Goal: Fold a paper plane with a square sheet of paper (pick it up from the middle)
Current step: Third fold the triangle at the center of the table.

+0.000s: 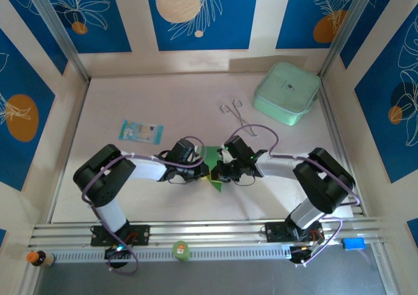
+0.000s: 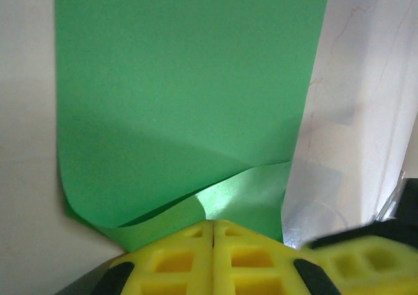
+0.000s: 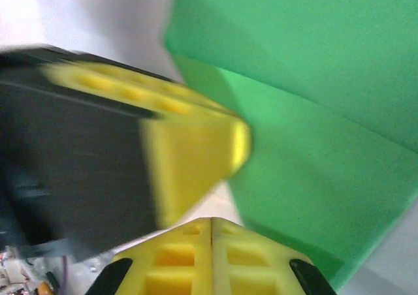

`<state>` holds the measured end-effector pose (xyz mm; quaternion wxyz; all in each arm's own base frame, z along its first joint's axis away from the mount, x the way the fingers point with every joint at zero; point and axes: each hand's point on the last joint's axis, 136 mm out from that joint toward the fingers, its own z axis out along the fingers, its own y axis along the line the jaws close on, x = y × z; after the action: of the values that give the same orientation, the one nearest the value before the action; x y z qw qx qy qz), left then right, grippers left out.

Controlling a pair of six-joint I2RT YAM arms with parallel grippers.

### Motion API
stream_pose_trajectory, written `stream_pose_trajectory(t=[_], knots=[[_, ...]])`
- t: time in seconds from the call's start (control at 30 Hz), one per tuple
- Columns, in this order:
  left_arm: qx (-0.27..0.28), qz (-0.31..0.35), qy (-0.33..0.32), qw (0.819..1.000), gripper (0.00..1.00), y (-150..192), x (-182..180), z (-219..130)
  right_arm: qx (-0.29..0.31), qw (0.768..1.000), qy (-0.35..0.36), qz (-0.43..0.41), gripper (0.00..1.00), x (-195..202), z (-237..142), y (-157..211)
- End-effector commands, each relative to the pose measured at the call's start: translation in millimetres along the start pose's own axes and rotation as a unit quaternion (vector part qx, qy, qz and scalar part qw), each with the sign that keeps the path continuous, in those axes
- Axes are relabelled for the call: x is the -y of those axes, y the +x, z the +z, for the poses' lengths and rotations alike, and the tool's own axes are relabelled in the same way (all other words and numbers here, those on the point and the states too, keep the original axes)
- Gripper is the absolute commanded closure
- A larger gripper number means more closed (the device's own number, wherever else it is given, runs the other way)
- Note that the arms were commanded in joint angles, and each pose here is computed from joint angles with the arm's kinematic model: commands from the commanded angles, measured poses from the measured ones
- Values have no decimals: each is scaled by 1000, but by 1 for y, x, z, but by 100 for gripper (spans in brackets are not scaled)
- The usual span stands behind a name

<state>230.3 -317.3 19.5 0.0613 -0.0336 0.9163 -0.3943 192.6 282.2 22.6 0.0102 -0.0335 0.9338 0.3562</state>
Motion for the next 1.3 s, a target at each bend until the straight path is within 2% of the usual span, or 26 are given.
stream_pose_trajectory(t=[0.0, 0.37, 0.47, 0.63, 0.73, 0.93, 1.27], knots=[[-9, -1, -24, 1000, 100, 5, -9, 3, -31, 998, 40, 36, 100, 35, 10, 27], [2, 15, -21, 1000, 99, -1, 2, -5, -31, 998, 49, 31, 100, 43, 6, 31], [8, 42, -15, 999, 92, -6, 16, -12, -29, 998, 44, 34, 100, 44, 4, 31], [6, 32, -2, 999, 95, 0, 22, -9, -27, 998, 46, 37, 100, 44, 5, 30], [2, 20, -1, 1000, 96, 2, 15, -1, -27, 997, 51, 41, 100, 47, 5, 30], [13, 6, -42, 999, 98, -7, -13, 4, -33, 997, 56, 45, 100, 51, 6, 34], [37, -22, -53, 998, 99, -37, -36, -9, -35, 996, 65, 46, 100, 56, 5, 37]])
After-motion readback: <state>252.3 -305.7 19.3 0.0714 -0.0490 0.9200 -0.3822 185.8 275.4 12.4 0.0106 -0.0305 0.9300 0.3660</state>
